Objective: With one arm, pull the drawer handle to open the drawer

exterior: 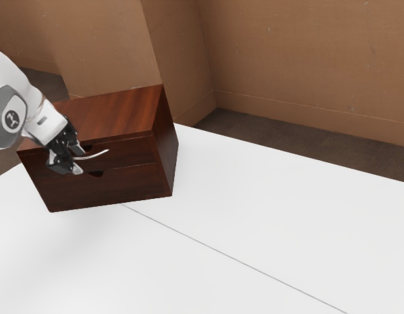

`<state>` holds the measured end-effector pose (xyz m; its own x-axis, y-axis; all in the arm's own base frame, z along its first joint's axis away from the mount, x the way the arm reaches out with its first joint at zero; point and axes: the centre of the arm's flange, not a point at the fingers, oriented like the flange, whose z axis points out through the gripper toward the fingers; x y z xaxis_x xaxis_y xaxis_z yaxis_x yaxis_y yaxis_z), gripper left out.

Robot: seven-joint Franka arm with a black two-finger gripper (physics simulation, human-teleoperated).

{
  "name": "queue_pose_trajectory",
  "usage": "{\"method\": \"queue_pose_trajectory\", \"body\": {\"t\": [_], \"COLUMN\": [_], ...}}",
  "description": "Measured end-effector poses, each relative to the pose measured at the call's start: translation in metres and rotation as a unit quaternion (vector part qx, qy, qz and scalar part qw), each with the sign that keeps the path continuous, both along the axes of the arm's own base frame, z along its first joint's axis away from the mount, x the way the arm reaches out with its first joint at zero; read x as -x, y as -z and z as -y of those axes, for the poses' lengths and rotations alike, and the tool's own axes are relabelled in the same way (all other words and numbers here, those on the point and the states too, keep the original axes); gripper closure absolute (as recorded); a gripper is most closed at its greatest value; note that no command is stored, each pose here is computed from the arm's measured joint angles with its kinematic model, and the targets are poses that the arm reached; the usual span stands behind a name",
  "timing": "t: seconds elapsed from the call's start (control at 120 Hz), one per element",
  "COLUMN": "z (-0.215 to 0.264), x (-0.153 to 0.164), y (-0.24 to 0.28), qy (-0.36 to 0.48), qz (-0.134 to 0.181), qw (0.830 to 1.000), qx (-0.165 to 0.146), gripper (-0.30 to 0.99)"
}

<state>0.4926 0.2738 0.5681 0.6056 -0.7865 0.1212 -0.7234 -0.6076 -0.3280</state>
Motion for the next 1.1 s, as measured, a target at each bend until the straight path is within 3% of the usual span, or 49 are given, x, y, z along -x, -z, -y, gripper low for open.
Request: {"method": "queue_pose_trajectory", "body": {"t": [0.1, 0.317, 0.4, 0.725, 1.1], "z": [0.002, 0.014, 0.025, 0.069, 0.103], "x": [-0.004, 0.007, 0.018, 0.084, 0.123], "y": [0.006, 0.011, 0.01, 0.015, 0.013], "qy": [-0.002, -0.003, 0.006, 0.023, 0.032], "qz": [-0.002, -0.007, -0.013, -0.019, -0.009], "qw": [1.0, 1.0, 1.0, 1.0, 0.999], "qx": [0.006, 0.011, 0.0, -0.007, -0.019], "gripper": [0.37, 0.65, 0.71, 0.74, 0.78]}}
